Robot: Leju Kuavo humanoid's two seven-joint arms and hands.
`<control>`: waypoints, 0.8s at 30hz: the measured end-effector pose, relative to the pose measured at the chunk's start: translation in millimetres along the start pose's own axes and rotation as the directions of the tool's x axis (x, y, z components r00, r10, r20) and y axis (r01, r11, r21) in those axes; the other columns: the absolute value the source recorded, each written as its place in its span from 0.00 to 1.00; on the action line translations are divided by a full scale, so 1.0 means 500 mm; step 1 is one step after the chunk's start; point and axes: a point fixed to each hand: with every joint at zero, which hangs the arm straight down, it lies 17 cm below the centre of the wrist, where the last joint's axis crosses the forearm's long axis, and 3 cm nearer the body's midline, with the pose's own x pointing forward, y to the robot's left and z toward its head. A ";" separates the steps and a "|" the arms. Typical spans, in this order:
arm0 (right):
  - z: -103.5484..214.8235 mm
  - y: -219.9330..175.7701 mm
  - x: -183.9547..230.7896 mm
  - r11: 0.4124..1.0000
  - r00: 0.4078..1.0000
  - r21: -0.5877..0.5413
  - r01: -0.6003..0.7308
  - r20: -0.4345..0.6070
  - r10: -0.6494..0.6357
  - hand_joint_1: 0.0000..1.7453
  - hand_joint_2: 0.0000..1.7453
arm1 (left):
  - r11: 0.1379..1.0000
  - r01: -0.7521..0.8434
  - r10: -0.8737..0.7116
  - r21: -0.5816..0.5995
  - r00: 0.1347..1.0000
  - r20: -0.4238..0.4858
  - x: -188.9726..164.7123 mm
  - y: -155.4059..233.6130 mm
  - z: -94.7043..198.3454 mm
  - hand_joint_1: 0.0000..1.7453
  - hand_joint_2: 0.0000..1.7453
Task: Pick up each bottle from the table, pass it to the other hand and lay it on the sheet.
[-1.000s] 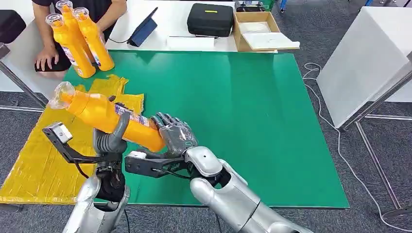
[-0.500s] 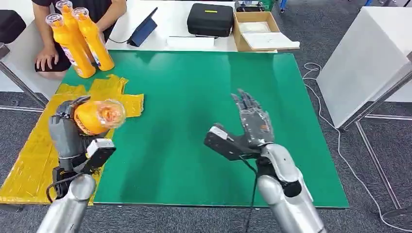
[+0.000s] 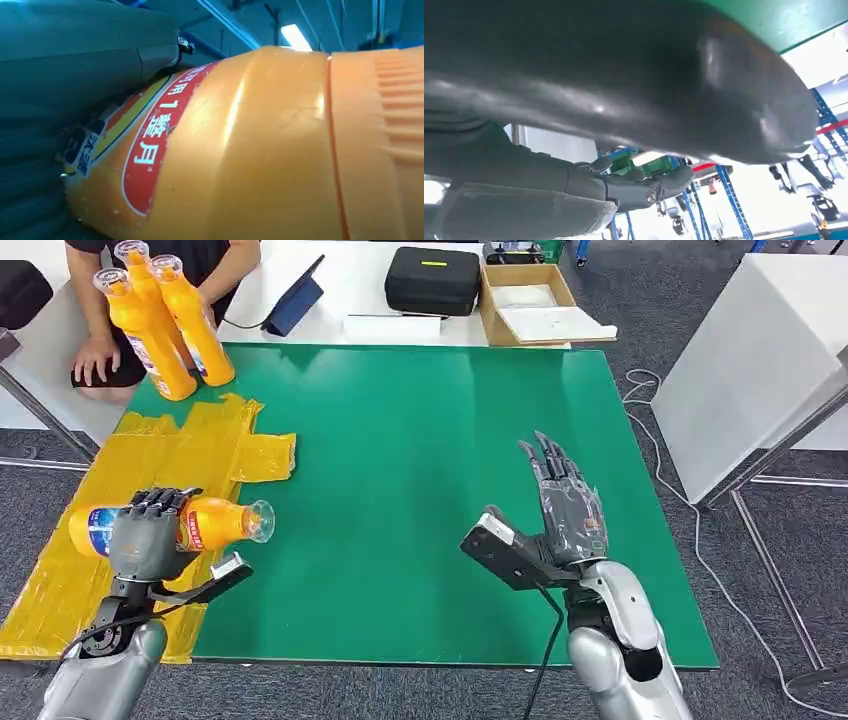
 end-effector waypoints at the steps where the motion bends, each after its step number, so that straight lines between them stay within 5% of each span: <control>1: 0.002 0.001 0.001 1.000 1.000 0.000 -0.001 0.000 0.001 0.00 0.00 | 1.000 0.007 -0.007 -0.017 1.000 -0.006 -0.005 -0.011 0.006 0.89 1.00; 2: 0.005 0.003 0.001 1.000 1.000 0.002 -0.002 0.000 0.002 0.00 0.00 | 0.999 0.017 -0.017 -0.034 1.000 -0.007 -0.008 -0.021 0.012 0.03 1.00; 3: 0.008 0.005 0.001 1.000 1.000 0.003 -0.002 -0.001 0.002 0.00 0.00 | 0.999 0.025 -0.026 -0.048 1.000 -0.009 -0.011 -0.029 0.018 0.00 1.00; 4: 0.010 0.007 0.002 1.000 1.000 0.004 -0.004 -0.001 0.004 0.00 0.00 | 0.998 0.032 -0.033 -0.063 0.999 -0.010 -0.013 -0.039 0.022 0.00 0.00; 11: 0.027 0.017 -0.006 1.000 1.000 0.016 -0.018 -0.002 0.018 0.00 0.00 | 0.975 0.054 -0.051 -0.213 0.998 0.023 0.017 -0.136 0.050 0.00 0.00; 21: 0.041 0.020 -0.017 0.999 1.000 0.023 -0.030 -0.003 0.030 0.00 0.00 | 0.973 -0.072 0.077 -0.220 0.997 0.016 0.048 -0.138 0.044 0.00 0.00; 24: 0.046 0.021 -0.015 1.000 1.000 0.019 -0.018 -0.001 0.018 0.00 0.00 | 0.946 -0.276 0.270 -0.170 0.961 -0.060 0.051 -0.111 0.041 0.00 0.00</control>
